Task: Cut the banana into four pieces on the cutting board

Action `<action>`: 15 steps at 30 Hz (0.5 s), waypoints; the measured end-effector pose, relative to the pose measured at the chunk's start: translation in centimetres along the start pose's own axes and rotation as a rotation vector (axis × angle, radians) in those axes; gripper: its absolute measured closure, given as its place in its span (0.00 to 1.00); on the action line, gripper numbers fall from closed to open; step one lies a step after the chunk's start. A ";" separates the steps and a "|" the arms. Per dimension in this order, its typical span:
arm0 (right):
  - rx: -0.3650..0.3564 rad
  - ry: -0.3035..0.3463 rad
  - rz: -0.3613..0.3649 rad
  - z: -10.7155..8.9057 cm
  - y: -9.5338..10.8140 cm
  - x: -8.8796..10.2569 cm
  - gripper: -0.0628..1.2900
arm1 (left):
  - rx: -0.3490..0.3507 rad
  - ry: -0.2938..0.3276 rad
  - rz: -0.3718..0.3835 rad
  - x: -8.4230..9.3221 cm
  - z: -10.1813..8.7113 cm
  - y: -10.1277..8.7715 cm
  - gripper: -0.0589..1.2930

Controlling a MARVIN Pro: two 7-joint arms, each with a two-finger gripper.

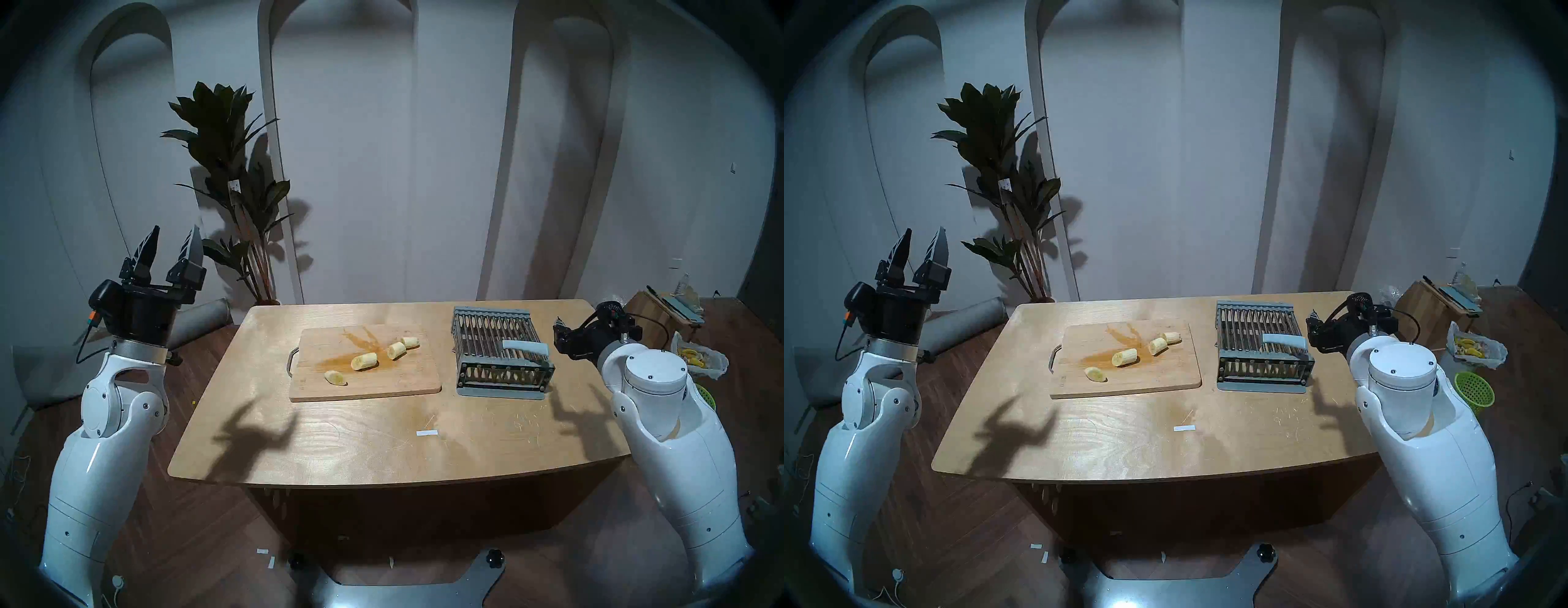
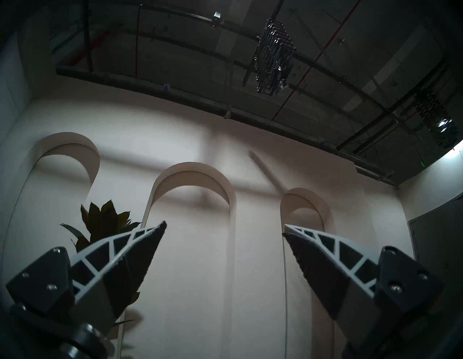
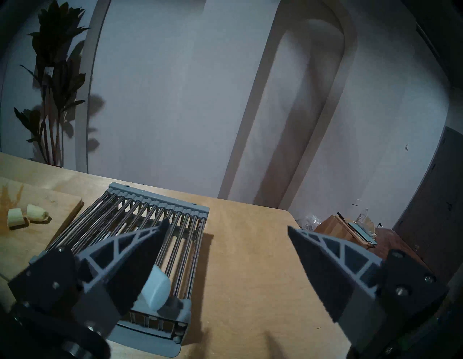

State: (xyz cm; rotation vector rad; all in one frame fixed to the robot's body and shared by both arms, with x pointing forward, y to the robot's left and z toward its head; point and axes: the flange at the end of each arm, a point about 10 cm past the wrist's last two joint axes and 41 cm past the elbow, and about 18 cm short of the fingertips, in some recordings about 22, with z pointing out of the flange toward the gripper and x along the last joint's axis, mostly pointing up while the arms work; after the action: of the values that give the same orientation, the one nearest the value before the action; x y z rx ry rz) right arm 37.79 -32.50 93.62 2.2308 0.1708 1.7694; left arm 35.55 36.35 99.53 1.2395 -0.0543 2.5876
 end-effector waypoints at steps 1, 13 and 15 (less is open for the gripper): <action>0.005 0.008 -0.004 -0.2 -0.1 -0.1 0.03 | 0.004 -0.017 -0.003 0.0 -0.1 0.1 0.03; 0.038 0.094 -0.037 -1.6 -0.2 -0.8 0.03 | 0.017 -0.178 0.015 0.2 -1.0 1.2 0.03; 0.045 0.118 -0.042 -1.9 -0.1 -0.9 0.03 | 0.021 -0.214 0.026 0.3 -1.2 1.4 0.03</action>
State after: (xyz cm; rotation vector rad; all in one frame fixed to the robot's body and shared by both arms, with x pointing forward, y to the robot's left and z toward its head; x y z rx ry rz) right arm 35.77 -32.34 93.17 2.1372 0.2831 1.8933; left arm 34.12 35.21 99.08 1.5278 -0.0862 2.4728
